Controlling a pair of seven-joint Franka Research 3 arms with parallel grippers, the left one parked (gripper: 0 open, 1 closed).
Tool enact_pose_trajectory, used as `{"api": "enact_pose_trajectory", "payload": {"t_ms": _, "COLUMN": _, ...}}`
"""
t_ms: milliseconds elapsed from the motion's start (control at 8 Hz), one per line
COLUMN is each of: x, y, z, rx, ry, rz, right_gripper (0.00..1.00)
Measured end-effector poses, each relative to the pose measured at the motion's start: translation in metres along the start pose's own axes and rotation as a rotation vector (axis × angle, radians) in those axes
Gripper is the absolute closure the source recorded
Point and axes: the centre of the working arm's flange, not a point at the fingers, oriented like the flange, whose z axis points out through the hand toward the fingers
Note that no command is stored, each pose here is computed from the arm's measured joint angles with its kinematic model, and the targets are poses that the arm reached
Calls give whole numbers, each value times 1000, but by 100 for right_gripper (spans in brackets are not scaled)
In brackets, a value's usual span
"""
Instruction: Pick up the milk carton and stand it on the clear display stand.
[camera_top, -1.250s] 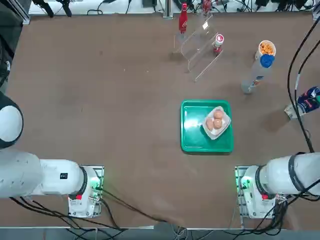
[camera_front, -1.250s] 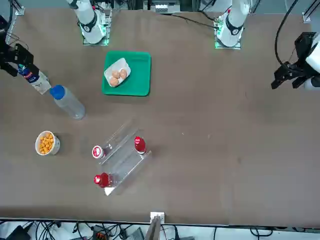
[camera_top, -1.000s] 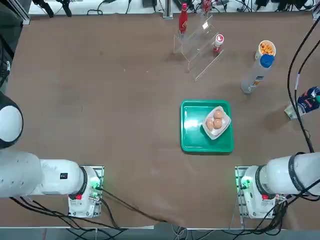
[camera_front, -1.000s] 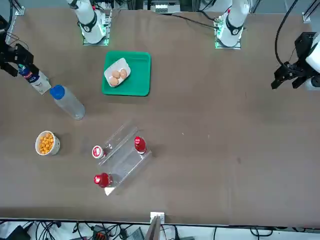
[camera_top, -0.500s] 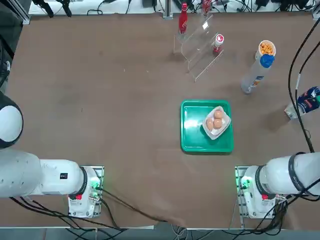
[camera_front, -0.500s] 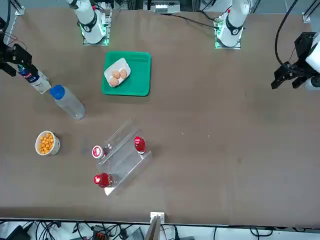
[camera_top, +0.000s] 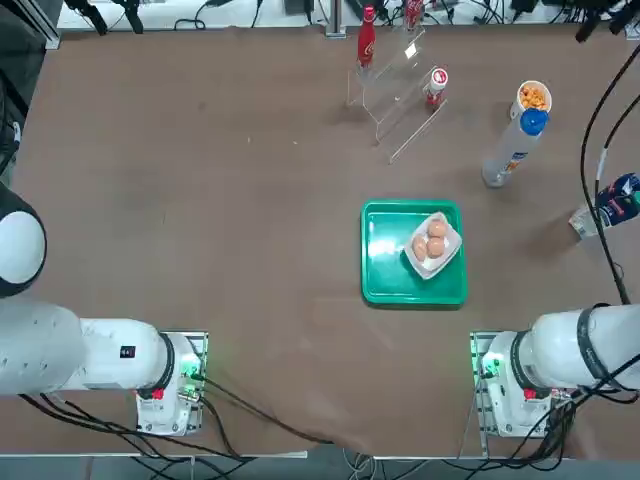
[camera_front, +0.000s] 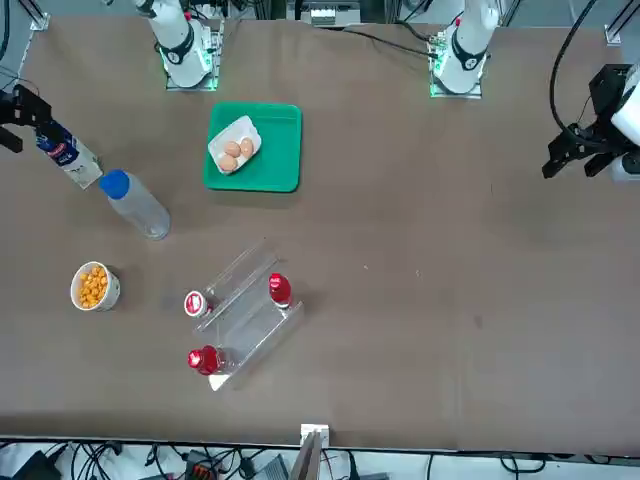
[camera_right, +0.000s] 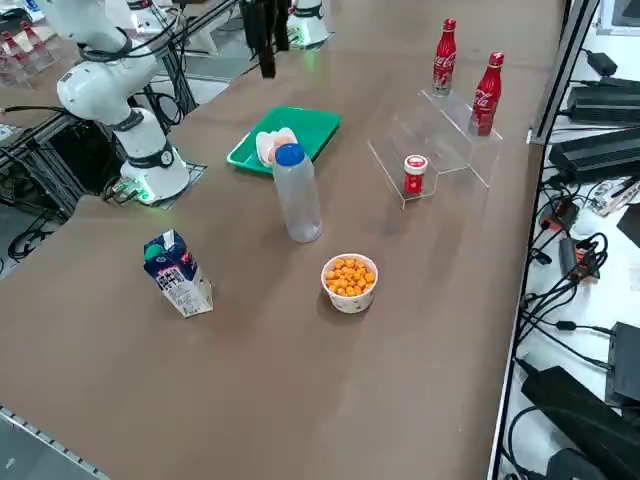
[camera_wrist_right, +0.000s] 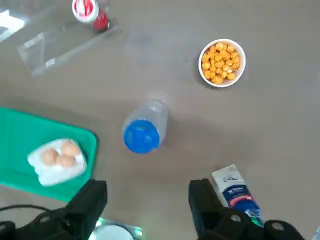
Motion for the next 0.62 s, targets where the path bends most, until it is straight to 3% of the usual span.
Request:
{"api": "enact_pose_trajectory", "payload": {"t_ms": 375, "x": -34, "y": 70, "z": 39, "rx": 43, "ry": -43, "rz": -233, "right_gripper": 0}}
{"api": "enact_pose_trajectory", "payload": {"t_ms": 625, "x": -65, "y": 112, "z": 74, "rx": 16, "ry": -53, "rz": -341, "right_gripper": 0}}
